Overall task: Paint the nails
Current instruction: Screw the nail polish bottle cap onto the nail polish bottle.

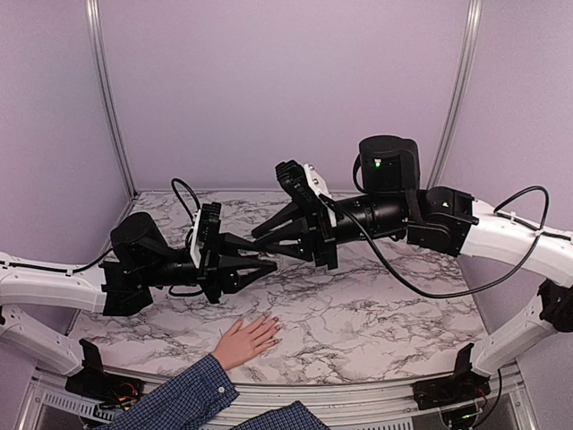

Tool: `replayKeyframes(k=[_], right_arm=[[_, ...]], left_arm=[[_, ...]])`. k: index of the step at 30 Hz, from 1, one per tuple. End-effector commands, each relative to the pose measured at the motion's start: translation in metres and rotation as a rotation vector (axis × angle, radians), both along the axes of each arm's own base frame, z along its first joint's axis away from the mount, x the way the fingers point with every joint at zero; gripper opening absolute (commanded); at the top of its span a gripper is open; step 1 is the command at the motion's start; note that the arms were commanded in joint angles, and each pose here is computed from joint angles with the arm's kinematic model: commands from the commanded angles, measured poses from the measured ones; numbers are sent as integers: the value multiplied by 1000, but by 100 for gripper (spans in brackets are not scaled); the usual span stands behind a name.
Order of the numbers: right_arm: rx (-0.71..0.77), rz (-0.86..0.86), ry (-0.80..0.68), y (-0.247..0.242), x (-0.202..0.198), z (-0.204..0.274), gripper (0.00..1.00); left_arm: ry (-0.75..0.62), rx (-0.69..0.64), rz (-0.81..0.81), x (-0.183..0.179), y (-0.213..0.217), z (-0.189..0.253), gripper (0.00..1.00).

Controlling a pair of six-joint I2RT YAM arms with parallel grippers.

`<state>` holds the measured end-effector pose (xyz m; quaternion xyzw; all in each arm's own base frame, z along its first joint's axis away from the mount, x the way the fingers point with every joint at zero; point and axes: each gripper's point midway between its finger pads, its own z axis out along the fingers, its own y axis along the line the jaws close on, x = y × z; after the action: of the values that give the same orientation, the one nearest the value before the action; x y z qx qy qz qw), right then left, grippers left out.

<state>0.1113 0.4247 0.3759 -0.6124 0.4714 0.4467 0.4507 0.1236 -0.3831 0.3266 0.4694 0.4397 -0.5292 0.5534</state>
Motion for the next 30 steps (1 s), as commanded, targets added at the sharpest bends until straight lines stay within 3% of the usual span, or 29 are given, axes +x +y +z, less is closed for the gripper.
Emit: replayKeyframes(k=[1,30], right_arm=[[-52,-111,62,6,22,-24,0],[47,-624,235,8,118,-46,0]], left_arm=[[-55,-125,125,14,14,38,0],[-34,-157,692,115,22,14,0]])
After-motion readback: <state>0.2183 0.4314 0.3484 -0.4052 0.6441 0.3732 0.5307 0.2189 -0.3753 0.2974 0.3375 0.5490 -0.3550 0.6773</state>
